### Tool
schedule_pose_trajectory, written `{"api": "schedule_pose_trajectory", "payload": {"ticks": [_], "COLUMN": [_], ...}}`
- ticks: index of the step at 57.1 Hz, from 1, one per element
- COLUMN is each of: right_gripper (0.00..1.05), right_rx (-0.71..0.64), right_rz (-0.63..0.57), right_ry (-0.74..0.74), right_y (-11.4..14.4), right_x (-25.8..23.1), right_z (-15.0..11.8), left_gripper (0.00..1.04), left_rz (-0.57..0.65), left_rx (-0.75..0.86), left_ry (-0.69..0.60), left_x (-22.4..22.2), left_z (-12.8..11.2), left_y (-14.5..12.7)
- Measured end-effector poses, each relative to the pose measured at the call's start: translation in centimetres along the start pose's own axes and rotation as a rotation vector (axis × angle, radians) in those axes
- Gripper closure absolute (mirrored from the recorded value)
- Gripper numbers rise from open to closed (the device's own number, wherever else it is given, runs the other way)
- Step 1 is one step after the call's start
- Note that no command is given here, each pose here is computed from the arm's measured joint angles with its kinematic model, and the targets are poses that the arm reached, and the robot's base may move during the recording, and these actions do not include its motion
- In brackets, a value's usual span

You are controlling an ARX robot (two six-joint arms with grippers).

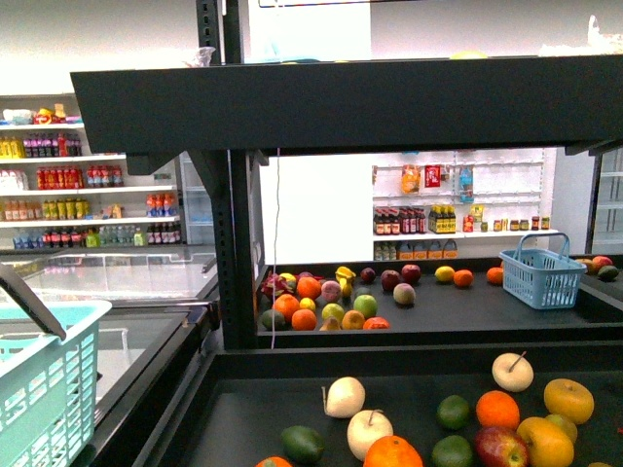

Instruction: Pick lemon from shelf

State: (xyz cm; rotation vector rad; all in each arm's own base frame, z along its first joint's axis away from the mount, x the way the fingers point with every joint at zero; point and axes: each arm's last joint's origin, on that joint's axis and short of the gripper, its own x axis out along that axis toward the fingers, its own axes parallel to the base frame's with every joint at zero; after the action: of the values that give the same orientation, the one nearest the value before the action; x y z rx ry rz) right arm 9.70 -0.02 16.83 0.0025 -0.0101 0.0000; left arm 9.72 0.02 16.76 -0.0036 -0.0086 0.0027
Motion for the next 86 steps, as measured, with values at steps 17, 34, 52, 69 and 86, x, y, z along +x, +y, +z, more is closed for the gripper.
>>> {"api": "schedule_pose_trajectory", "payload": {"ticks": [17,34,52,69,86], "right_gripper": [0.07,0.07,0.07,0.07,0.07], "right_rx": [0.000,0.000,0.000,0.000,0.000], "right_rz": [0.001,0.000,0.001,0.000,0.001], "right_ry": [0.000,0.000,0.000,0.000,0.000], "right_y": [0.0,0.0,0.0,0.0,0.0], "right_x": [0.0,0.0,0.0,0.0,0.0], "right_z": [0.0,0.0,0.0,0.0,0.0], "left_gripper": [0.08,0.08,0.08,0.08,0.08], "left_rz": [-0.006,-0.108,-0.034,-0.007,-0.003], "left_rx": [-0.015,-0.578,-1.039,-1.213,-1.291], "left_ry": [0.008,0.130,0.189,0.164,0.145], "left_x": [0.0,4.6,13.0,19.0,23.1], "left_z": [0.0,4.8,9.1,9.1,8.1], "left_y": [0.0,2.9,8.9,11.6,12.3]}}
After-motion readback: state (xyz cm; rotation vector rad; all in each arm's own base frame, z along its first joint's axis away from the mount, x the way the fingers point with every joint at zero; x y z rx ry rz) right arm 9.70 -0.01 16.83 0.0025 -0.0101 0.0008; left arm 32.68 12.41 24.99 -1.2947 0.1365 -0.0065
